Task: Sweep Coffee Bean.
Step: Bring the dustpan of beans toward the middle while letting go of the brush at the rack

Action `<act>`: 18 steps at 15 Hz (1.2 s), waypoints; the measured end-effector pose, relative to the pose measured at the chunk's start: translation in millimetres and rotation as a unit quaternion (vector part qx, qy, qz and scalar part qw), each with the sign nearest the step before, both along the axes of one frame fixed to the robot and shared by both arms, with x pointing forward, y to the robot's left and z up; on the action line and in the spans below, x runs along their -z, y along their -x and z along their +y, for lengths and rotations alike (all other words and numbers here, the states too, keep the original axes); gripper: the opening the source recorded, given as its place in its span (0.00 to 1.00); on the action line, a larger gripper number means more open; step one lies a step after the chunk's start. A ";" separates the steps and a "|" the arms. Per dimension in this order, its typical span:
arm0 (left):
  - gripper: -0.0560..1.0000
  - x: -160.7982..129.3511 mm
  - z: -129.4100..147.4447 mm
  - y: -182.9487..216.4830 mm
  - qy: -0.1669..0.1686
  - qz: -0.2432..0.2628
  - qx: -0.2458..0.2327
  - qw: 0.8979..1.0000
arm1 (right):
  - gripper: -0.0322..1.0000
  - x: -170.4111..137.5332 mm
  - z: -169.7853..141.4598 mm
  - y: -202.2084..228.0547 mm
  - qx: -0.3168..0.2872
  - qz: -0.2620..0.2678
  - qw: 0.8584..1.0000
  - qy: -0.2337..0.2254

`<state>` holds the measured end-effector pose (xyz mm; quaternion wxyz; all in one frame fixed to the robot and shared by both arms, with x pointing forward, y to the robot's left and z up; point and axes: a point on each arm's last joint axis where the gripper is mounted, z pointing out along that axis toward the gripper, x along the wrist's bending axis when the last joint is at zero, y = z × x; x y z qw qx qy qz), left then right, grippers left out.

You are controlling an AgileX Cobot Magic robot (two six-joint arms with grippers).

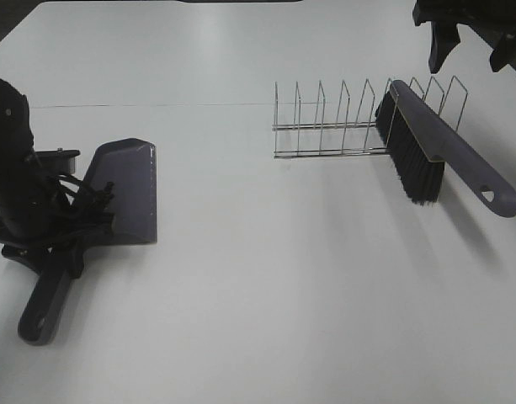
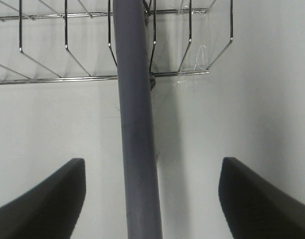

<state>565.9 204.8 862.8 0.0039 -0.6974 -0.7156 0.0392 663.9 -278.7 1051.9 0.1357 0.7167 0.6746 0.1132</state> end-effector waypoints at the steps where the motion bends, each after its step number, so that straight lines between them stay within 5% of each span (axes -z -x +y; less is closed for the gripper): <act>1: 0.37 0.1 -2.0 -6.8 0.001 0.001 0.004 1.000 | 0.66 -4.6 -0.8 9.7 -0.002 0.000 1.000 0.002; 3: 0.37 -1.7 -4.6 -15.8 0.003 -0.007 0.012 1.000 | 0.66 -8.4 -1.9 28.1 -0.007 -0.003 1.000 0.004; 7: 0.68 -5.2 -8.9 -27.8 0.008 -0.018 0.023 1.000 | 0.66 -13.6 -6.4 111.9 -0.024 -0.050 0.998 0.005; 14: 0.76 -11.8 -8.6 -27.7 0.008 -0.024 0.026 0.999 | 0.66 5.9 -13.1 228.9 -0.063 -0.070 0.995 0.020; 18: 0.78 -43.0 -7.0 -22.5 0.012 -0.041 0.031 0.999 | 0.67 22.8 -16.2 293.3 -0.072 -0.106 0.992 0.021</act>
